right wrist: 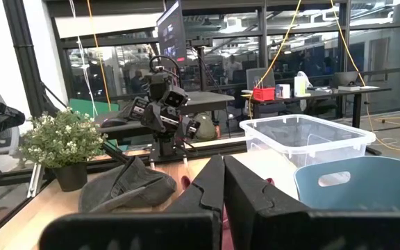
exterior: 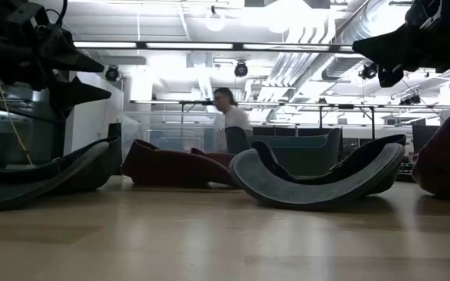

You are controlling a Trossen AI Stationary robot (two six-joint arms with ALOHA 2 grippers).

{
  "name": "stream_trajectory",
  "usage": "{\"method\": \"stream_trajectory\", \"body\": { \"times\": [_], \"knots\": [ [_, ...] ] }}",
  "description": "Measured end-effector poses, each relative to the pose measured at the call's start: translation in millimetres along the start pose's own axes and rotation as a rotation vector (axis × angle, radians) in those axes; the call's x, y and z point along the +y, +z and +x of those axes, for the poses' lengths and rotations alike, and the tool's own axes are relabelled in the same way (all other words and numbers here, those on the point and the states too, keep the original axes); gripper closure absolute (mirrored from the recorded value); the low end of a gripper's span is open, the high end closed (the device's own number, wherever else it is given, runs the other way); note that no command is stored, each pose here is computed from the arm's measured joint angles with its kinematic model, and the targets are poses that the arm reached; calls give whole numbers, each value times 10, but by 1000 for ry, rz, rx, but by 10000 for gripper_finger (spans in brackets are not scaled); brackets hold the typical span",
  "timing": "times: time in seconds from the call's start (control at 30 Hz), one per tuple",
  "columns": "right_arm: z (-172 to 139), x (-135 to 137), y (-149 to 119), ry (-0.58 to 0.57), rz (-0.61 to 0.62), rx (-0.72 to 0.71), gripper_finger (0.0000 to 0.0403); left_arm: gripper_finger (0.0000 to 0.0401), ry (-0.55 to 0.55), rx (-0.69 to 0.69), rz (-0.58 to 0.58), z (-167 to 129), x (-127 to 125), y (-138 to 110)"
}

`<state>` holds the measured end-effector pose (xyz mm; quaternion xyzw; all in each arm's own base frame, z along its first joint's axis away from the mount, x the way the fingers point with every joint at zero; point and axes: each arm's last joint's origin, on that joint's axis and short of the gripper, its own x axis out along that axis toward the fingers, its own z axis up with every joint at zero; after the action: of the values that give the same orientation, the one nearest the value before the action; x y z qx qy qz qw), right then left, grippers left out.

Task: Pick & Place hat

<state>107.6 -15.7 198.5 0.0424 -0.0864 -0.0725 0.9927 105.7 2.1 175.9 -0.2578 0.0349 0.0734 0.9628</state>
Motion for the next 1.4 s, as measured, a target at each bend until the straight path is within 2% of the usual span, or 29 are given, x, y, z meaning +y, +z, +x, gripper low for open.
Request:
{"method": "stream_trajectory", "body": {
  "times": [1.1, 1.4],
  "knots": [
    [0, 0, 0, 0, 0, 0, 402, 155, -9, -15, -3, 0, -9, 14],
    [0, 0, 1, 0, 0, 0, 402, 155, -93, -125, -90, -13, -79, 132]
  ]
}}
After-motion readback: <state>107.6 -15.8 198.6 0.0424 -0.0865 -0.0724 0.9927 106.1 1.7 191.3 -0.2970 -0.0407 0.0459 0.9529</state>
